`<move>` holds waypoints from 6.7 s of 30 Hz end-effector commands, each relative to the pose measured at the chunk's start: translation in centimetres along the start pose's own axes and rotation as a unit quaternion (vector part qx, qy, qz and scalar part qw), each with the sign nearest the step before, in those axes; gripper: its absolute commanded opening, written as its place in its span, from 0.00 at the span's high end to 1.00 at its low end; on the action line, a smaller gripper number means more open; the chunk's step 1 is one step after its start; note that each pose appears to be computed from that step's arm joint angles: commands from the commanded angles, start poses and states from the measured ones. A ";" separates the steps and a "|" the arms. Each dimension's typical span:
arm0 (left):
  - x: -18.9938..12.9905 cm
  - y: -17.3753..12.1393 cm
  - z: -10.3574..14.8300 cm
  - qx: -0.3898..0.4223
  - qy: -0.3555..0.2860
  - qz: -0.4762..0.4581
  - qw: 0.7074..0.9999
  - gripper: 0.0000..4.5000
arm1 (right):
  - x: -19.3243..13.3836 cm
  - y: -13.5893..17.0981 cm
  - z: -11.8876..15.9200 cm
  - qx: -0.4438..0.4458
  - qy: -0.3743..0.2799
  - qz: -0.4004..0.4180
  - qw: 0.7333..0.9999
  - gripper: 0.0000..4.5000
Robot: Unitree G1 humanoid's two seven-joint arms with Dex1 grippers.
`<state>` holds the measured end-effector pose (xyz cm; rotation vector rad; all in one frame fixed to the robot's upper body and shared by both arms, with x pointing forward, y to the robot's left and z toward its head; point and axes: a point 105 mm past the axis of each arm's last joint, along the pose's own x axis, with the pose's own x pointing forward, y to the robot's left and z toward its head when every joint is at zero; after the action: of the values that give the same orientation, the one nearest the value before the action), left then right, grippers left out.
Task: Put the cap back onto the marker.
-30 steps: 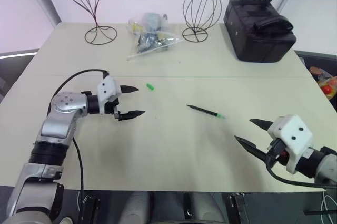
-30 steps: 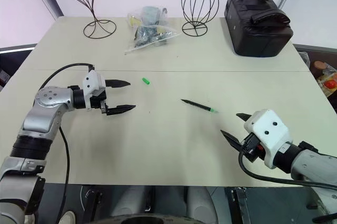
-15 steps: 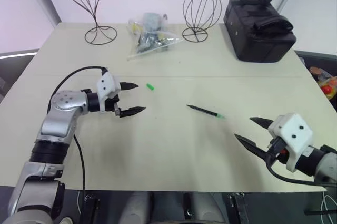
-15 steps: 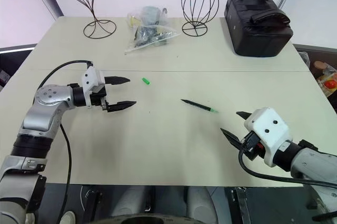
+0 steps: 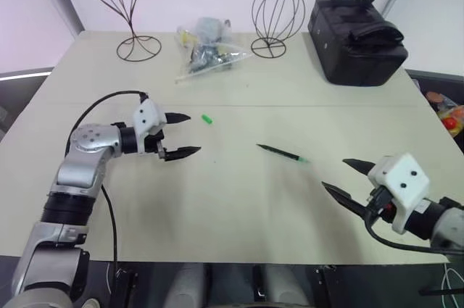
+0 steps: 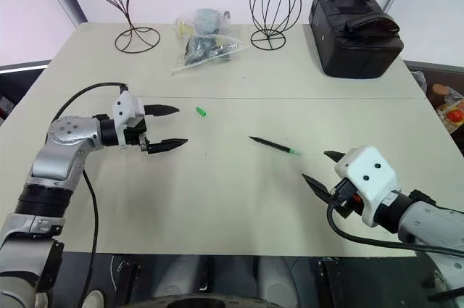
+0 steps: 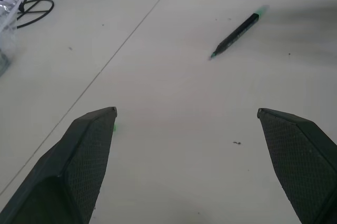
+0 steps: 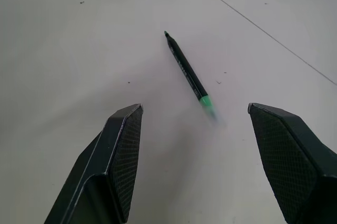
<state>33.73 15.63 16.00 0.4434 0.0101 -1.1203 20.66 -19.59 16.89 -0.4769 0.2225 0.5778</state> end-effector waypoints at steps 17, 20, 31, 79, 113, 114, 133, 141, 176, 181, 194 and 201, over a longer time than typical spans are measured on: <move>3.5 6.5 -0.7 0.061 0.015 0.080 0.995 0.00 | 1.1 0.0 1.6 -0.014 -0.043 -0.054 0.998 0.28; 5.0 6.5 -1.1 0.038 0.016 0.078 0.996 0.00 | 1.1 0.3 1.5 -0.005 -0.045 -0.067 0.997 0.28; 7.1 6.5 -2.4 -0.021 0.030 0.093 0.995 0.00 | 0.8 0.7 1.0 0.011 -0.058 -0.115 0.992 0.28; 9.2 4.0 -6.4 -0.097 0.057 0.117 0.987 0.00 | -0.2 0.7 0.8 0.002 -0.050 -0.134 0.990 0.28; 7.8 2.7 -8.5 -0.118 0.071 0.101 0.985 0.47 | -0.3 0.6 0.8 0.004 -0.045 -0.142 0.989 0.27; 7.8 2.7 -8.5 -0.118 0.071 0.102 0.985 0.56 | -0.3 0.6 0.8 0.004 -0.045 -0.142 0.989 0.27; 6.0 2.3 -8.2 -0.109 0.049 0.066 0.991 0.56 | -0.3 0.6 0.7 0.000 -0.044 -0.142 0.989 0.27; 2.7 6.8 -6.0 -0.090 0.025 0.165 0.982 0.56 | 1.3 1.6 1.2 0.011 -0.065 -0.136 0.989 0.27; 8.8 4.2 -5.0 -0.045 0.065 0.070 0.994 0.56 | 2.3 0.7 2.1 -0.002 -0.080 -0.154 0.985 0.27; 9.5 3.6 -5.0 -0.047 0.062 0.057 0.995 0.56 | 2.2 0.5 2.2 -0.006 -0.079 -0.154 0.985 0.27; 9.2 -0.1 -6.6 -0.019 0.071 -0.060 0.995 0.56 | 2.3 0.7 2.3 -0.004 -0.081 -0.149 0.986 0.27; 8.8 -2.2 -6.3 0.012 0.057 -0.143 0.988 0.56 | 2.5 0.8 2.4 -0.003 -0.081 -0.144 0.986 0.27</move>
<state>38.14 9.49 8.40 0.5136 0.1336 -1.3000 22.73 -17.04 16.89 -0.4414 0.0347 0.3244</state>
